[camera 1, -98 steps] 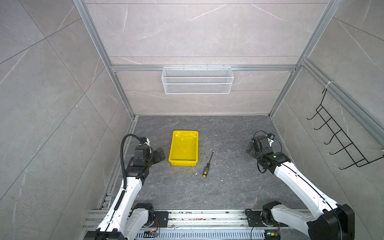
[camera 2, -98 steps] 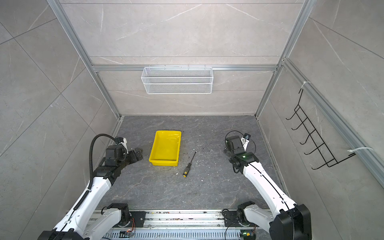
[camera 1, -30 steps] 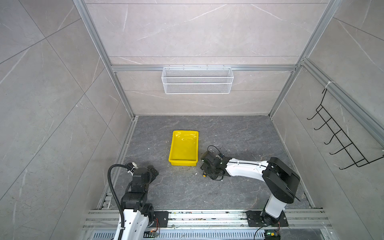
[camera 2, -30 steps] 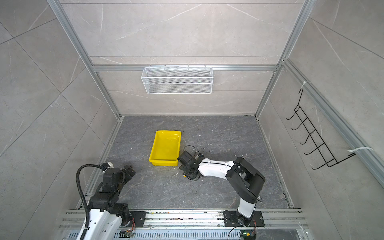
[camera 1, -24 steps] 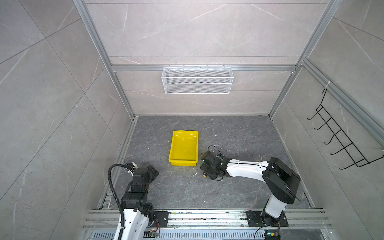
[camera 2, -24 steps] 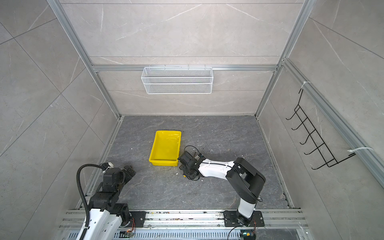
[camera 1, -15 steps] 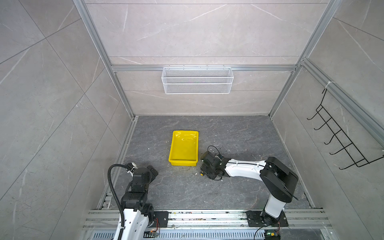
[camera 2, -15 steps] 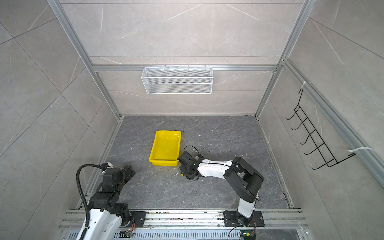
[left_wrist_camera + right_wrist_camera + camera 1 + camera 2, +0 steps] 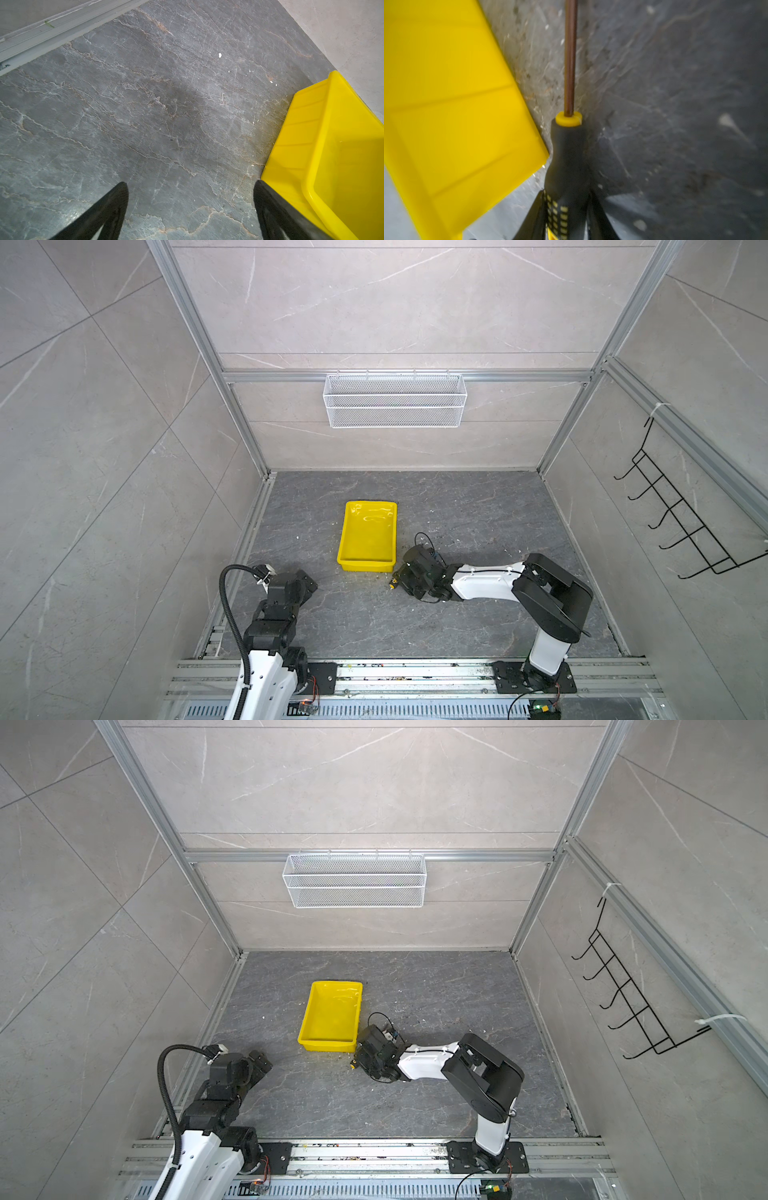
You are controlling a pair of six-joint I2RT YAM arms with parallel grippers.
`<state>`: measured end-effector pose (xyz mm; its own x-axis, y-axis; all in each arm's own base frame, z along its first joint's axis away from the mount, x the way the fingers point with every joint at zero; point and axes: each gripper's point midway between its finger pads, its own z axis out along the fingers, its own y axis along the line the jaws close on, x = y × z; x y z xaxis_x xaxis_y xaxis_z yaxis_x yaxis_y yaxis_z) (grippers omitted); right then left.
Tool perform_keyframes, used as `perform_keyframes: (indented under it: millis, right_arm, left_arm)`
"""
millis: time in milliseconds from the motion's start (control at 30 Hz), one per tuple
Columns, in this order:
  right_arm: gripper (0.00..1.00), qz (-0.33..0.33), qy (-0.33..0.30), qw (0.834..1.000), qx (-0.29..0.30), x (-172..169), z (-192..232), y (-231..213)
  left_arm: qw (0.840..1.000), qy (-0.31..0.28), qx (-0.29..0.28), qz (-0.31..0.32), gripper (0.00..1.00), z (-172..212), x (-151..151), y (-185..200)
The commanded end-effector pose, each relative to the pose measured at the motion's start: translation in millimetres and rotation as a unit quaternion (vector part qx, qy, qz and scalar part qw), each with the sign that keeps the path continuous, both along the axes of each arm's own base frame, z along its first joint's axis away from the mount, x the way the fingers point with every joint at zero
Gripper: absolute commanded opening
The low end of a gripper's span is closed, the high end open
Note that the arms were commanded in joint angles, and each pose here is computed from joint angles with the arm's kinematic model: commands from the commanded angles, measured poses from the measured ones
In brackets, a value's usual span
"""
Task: Put the screwdriver in the bin
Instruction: 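Lower the right gripper and close it on the black-and-yellow screwdriver handle, then lift the screwdriver and carry it over the yellow bin with the right gripper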
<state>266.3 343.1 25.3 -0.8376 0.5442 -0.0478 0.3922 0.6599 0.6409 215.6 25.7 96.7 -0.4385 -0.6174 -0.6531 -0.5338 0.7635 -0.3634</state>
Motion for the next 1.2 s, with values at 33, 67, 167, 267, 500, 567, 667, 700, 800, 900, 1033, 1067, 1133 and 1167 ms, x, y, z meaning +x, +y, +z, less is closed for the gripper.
perform_keyframes:
  millis: [33,67,167,267,500,567,667,700,800,900,1033,1067,1133,1167]
  right_arm:
    - [0.22,0.106,0.013,0.985,-0.135,-36.1,-28.5,-42.7]
    - [0.22,0.122,0.017,0.980,-0.157,-39.8,-30.2,-49.2]
    - [0.21,0.142,0.015,0.968,-0.207,-43.4,-33.1,-66.6]
    - [0.19,0.136,-0.010,0.963,-0.233,-36.5,-25.7,-76.3]
    - [0.17,0.125,-0.063,0.950,-0.280,-7.2,9.5,-72.7]
    - [0.16,0.119,-0.069,0.948,-0.286,-2.1,18.9,-71.4]
    - [0.16,0.111,-0.083,0.946,-0.292,1.6,34.4,-69.7]
    - [0.16,0.107,-0.089,0.945,-0.296,2.9,40.2,-70.5]
    - [0.16,0.099,-0.106,0.940,-0.309,3.6,55.4,-75.2]
    - [0.16,0.096,-0.119,0.935,-0.321,6.7,68.4,-77.8]
    - [0.16,0.106,-0.143,0.931,-0.318,14.6,90.5,-65.4]
    - [0.16,0.110,-0.148,0.931,-0.316,16.7,94.6,-61.1]
    - [0.17,0.116,-0.159,0.930,-0.309,23.4,103.7,-48.7]
    - [0.17,0.119,-0.162,0.930,-0.307,27.7,107.1,-42.2]
  left_arm:
    - [0.999,-0.027,-0.005,-0.021,0.96,9.1,9.2,-6.6]
    - [0.999,-0.025,-0.005,-0.020,0.96,8.2,8.8,-6.4]
    - [1.000,-0.022,-0.011,-0.019,0.96,6.7,8.3,-7.4]
    - [1.000,-0.017,-0.011,-0.015,0.95,5.0,7.1,-6.3]
    - [1.000,-0.015,-0.013,-0.016,0.95,4.2,7.0,-7.4]
    - [1.000,-0.016,-0.017,-0.017,0.95,4.1,7.3,-8.4]
    - [1.000,-0.020,-0.014,-0.015,0.94,5.4,7.5,-7.2]
    - [1.000,-0.020,-0.014,-0.014,0.94,4.9,7.4,-7.0]
    - [0.999,-0.025,-0.014,-0.015,0.94,6.5,8.2,-7.1]
    - [0.999,-0.026,-0.014,-0.018,0.94,6.8,8.4,-7.8]
    - [0.999,-0.028,-0.015,-0.019,0.94,7.6,8.7,-8.5]
    - [0.999,-0.027,-0.015,-0.019,0.94,7.0,8.2,-8.3]
    - [0.999,-0.026,-0.015,-0.019,0.94,6.8,7.6,-8.3]
    - [0.999,-0.026,-0.015,-0.019,0.94,6.8,7.2,-8.3]
